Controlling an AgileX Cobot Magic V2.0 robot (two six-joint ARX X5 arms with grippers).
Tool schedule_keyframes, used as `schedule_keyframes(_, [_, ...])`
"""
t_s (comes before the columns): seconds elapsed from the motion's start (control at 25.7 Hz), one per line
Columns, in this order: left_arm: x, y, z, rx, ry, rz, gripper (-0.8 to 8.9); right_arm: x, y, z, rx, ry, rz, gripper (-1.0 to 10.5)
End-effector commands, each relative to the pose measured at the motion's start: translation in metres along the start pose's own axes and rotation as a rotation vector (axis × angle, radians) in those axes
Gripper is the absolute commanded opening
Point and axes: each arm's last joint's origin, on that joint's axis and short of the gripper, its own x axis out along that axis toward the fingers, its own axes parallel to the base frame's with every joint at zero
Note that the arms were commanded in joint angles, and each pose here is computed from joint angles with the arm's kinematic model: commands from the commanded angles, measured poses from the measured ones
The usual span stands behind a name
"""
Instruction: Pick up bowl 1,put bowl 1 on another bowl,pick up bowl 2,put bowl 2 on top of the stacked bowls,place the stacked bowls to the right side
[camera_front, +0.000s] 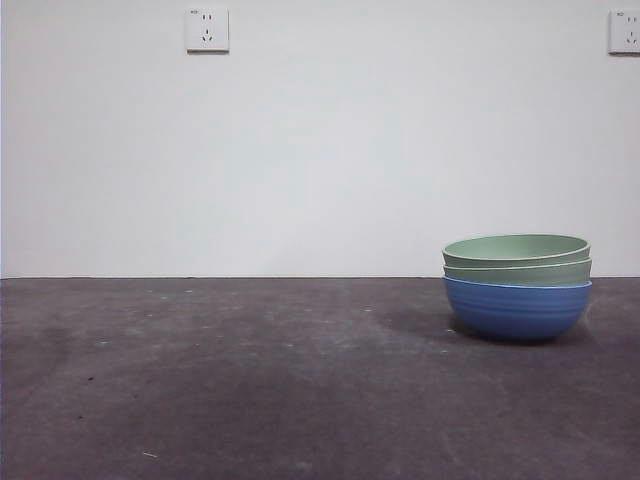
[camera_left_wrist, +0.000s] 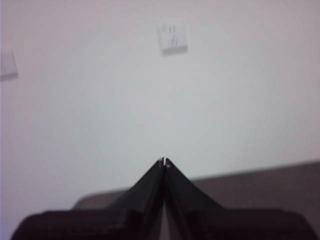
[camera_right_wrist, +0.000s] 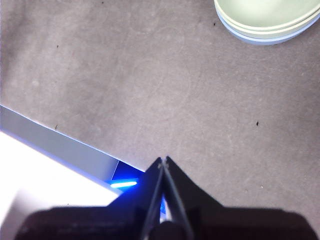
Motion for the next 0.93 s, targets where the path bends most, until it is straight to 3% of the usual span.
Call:
schedule_keyframes(0.04, [-0.007, -0.002, -0.020, 0.010, 0.010, 0.002, -0.03, 0.001, 0.000, 0.000, -0.006, 0.001, -0.002, 0.0])
schedule_keyframes(0.51, [-0.023, -0.010, -0.078, 0.013, 0.124, -0.015, -0.03, 0.001, 0.000, 0.000, -0.006, 0.001, -0.002, 0.0])
schedule_keyframes(0.93, [-0.031, -0.014, -0.105, -0.100, 0.408, -0.063, -0.03, 0.001, 0.000, 0.000, -0.006, 0.001, -0.002, 0.0])
